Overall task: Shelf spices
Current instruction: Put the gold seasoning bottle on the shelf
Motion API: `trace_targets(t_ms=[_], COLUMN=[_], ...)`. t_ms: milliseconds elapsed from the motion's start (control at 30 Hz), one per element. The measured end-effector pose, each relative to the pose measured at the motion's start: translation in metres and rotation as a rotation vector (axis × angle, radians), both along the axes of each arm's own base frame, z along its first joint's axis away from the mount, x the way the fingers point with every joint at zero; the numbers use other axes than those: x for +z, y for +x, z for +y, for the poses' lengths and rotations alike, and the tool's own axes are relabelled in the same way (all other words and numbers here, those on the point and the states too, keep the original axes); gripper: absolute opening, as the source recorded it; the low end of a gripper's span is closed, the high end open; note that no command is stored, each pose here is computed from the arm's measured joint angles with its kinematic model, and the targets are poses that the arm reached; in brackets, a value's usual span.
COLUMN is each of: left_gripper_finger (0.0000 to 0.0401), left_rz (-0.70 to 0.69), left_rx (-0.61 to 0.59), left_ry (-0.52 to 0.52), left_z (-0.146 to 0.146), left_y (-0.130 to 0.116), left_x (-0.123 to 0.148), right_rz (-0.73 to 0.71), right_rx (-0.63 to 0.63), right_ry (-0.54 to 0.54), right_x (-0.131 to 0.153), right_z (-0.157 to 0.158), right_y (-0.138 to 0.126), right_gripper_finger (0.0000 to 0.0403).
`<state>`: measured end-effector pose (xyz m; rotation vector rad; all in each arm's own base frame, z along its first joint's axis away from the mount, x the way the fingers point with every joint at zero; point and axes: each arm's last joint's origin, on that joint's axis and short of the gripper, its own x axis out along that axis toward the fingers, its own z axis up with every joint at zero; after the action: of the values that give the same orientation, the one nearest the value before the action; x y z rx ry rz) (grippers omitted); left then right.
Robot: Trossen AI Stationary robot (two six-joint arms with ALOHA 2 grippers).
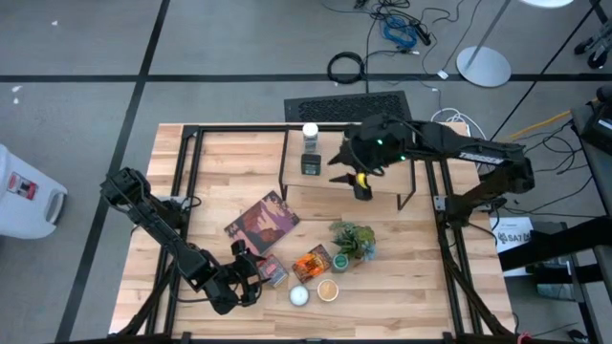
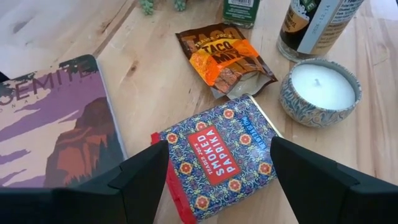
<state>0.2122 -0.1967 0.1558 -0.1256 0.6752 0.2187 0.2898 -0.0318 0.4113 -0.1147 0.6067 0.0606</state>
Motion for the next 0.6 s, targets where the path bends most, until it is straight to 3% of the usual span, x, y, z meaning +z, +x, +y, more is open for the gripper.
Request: trace_targets(t_ms=[233, 600], left_gripper_finger=[0.029, 0.029], left_rz=[-0.009, -0.123], left_rx=[-0.035, -0.225], left_ry=[0.003, 0.1], left_z=[-0.005, -0.017], left_y=[0.004, 0.025], left_x=[0.008, 0.034], right_rz=[0.026, 0.315], right_rx=[0.086, 0.111], right_ry=[0.046, 0.202], right_x=[0.004, -0.022], right_z=[0.033, 0.109], right_y=[-0.011, -0.035], right_gripper_finger=[0.0197, 0.0197])
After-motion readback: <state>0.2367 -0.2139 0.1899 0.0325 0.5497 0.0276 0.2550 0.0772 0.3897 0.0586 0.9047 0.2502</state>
